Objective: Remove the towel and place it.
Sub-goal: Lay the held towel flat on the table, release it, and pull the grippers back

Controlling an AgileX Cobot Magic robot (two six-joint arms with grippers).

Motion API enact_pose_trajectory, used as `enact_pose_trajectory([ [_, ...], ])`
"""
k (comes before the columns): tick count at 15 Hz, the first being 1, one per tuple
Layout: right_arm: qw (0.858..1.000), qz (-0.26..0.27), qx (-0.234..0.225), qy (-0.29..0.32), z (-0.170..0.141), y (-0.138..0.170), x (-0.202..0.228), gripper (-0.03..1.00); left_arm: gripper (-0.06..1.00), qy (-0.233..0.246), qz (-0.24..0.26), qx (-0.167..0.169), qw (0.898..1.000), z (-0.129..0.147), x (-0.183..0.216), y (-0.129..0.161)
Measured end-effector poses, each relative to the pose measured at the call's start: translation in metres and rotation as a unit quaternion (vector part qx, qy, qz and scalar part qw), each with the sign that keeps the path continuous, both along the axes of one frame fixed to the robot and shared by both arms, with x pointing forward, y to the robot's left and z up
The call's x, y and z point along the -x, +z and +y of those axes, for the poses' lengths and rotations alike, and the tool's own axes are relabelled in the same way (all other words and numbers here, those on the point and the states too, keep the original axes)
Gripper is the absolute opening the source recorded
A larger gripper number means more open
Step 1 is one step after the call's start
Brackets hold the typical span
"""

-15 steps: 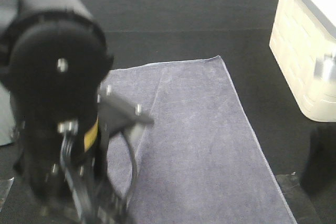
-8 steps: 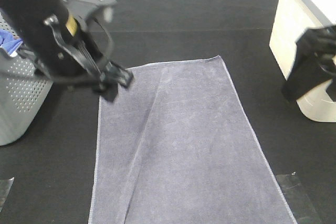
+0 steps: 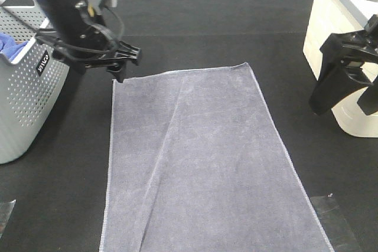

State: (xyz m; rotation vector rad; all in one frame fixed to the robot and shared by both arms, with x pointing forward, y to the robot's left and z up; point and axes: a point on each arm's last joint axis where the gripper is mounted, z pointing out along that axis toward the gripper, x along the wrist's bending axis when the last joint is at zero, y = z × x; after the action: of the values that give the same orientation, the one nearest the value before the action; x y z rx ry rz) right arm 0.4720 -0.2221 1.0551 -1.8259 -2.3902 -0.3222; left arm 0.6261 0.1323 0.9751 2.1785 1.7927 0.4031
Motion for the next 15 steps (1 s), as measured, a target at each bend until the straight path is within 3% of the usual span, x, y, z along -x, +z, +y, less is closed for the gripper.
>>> enact_pose_trajectory([
  [7, 1.0, 0.0, -0.002, 0.0, 0.0, 0.0, 0.0, 0.74, 0.69, 0.013, 0.012, -0.007, 1.0, -0.019, -0.049, -0.014],
  [11, 1.0, 0.0, -0.002, 0.0, 0.0, 0.0, 0.0, 0.74, 0.69, 0.088, 0.06, 0.038, 0.994, 0.014, -0.076, -0.029],
  [15, 1.0, 0.0, -0.002, 0.0, 0.0, 0.0, 0.0, 0.74, 0.69, 0.099, 0.068, 0.037, 0.992, 0.021, -0.084, -0.041],
])
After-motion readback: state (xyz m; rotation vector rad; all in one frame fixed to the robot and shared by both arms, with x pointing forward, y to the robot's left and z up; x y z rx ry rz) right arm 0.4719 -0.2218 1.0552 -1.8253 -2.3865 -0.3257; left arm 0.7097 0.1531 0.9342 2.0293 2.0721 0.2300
